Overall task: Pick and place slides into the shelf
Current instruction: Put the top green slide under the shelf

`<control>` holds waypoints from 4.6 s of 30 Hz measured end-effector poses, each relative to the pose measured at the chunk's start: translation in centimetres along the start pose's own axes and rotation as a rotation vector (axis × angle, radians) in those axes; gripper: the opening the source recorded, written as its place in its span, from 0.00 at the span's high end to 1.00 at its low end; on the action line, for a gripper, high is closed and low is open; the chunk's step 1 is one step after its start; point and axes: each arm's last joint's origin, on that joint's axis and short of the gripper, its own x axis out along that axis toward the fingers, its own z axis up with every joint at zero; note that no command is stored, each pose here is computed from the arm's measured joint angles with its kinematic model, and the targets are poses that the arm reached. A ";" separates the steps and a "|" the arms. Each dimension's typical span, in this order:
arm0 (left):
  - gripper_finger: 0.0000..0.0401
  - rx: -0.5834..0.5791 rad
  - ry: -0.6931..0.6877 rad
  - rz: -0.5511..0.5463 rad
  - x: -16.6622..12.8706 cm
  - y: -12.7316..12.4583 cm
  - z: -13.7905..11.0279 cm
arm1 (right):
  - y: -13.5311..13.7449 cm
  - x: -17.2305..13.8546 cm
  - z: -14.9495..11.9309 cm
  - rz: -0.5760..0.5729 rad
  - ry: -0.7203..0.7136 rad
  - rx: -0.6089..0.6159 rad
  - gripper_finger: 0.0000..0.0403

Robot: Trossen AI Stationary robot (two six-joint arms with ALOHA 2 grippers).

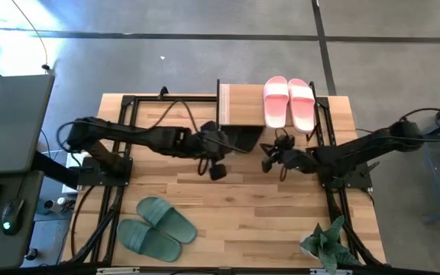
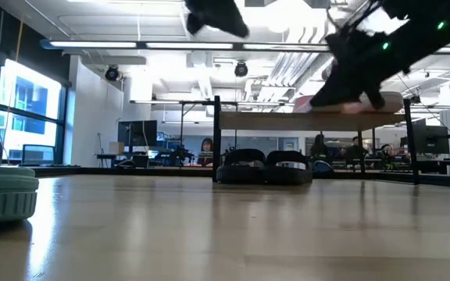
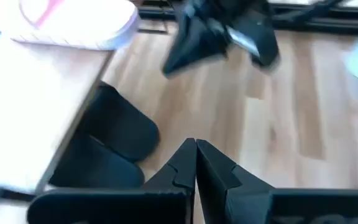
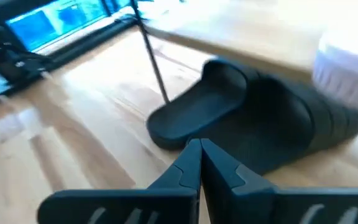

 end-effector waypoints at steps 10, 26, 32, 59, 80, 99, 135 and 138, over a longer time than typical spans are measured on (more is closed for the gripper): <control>1.00 -0.075 -0.052 -0.209 -5.9 -2.6 0.2 | -2.0 -5.0 3.7 0.205 -0.073 -0.028 1.00; 1.00 -0.130 0.335 -0.222 -9.6 -7.3 -5.1 | -6.0 -11.1 6.3 0.497 -0.195 0.234 1.00; 1.00 -0.185 0.458 -0.164 -11.5 -9.0 -7.2 | -6.3 -11.2 6.3 0.483 -0.199 0.259 1.00; 0.93 -0.369 0.799 0.162 -13.1 -13.5 -13.3 | -6.9 -10.7 4.8 0.389 -0.066 0.231 1.00; 0.41 -0.581 1.159 0.371 -1.4 -14.1 -15.3 | -6.5 -10.9 4.6 0.530 -0.027 0.026 1.00; 0.55 -0.455 1.226 0.588 1.2 -14.3 -18.1 | -6.5 -10.9 4.6 0.532 -0.027 0.026 1.00; 0.99 -0.256 0.019 0.283 -8.5 -14.3 4.1 | -6.3 -11.0 4.9 0.540 -0.066 0.029 1.00; 1.00 -0.152 -0.067 0.259 -8.1 -13.3 5.9 | -6.4 -11.0 5.0 0.520 -0.084 0.037 1.00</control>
